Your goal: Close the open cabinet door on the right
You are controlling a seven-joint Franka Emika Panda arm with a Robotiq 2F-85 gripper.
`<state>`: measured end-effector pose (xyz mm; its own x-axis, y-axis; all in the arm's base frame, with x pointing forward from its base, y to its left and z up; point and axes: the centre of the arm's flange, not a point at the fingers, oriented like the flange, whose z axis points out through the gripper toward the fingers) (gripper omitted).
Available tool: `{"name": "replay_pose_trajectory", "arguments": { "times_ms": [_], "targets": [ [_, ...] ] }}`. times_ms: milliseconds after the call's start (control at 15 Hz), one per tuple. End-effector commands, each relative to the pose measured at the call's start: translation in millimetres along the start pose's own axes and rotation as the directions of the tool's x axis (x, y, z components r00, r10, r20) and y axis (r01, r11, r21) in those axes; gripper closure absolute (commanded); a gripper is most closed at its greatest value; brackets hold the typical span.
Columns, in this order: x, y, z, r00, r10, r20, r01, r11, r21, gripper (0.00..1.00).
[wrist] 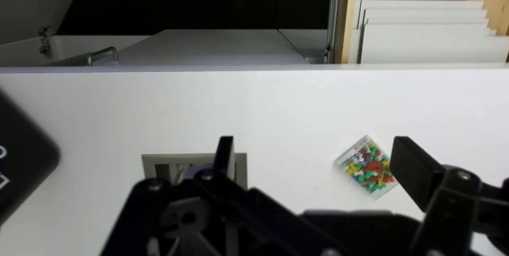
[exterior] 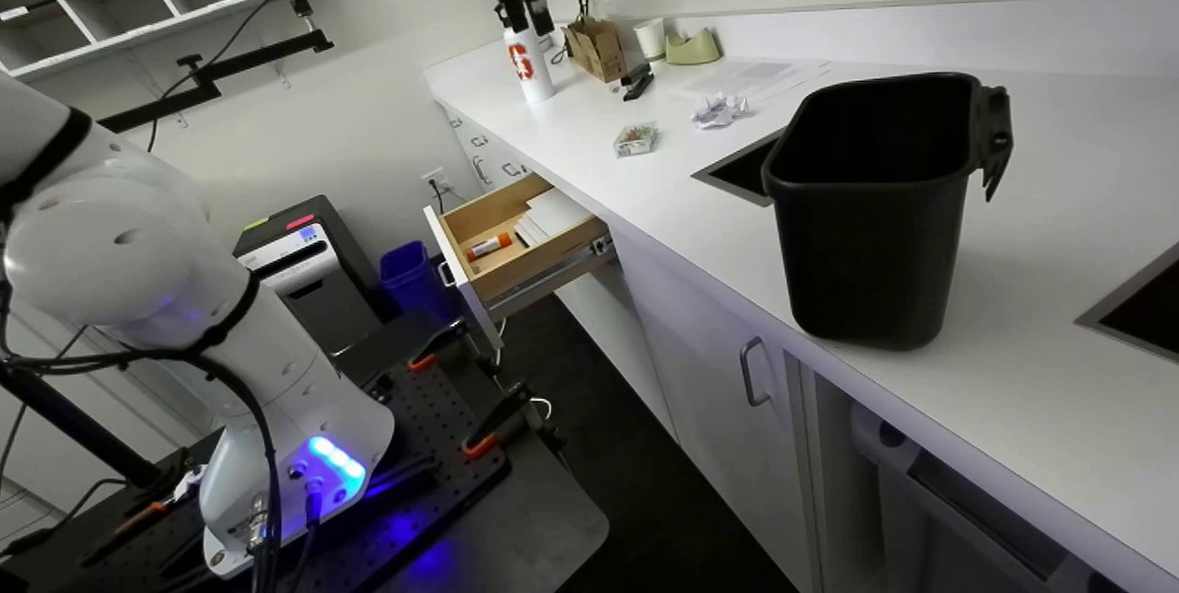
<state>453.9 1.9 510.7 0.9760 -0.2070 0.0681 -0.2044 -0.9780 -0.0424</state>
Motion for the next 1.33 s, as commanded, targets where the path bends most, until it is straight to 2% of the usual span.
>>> {"name": "replay_pose_trajectory", "arguments": {
  "times_ms": [0,267,467,533,667,933,1133,1267],
  "targets": [
    [-7,57,-5,0.981,0.189,-0.053,-0.19,0.982,-0.017,0.0],
    [-42,126,4,0.919,0.388,-0.071,-0.393,0.917,-0.065,0.0],
    [-81,169,12,0.85,0.521,-0.082,-0.527,0.838,-0.137,0.0],
    [-45,156,10,0.891,0.453,-0.043,-0.455,0.883,-0.113,0.0],
    [-63,170,13,0.867,0.495,-0.054,-0.498,0.857,-0.129,0.0],
    [-69,169,12,0.862,0.503,-0.061,-0.507,0.852,-0.128,0.0],
    [-98,200,16,0.795,0.606,-0.031,-0.605,0.787,-0.121,0.0],
    [-125,230,25,0.723,0.691,-0.009,-0.688,0.718,-0.104,0.0]
  ]
}}
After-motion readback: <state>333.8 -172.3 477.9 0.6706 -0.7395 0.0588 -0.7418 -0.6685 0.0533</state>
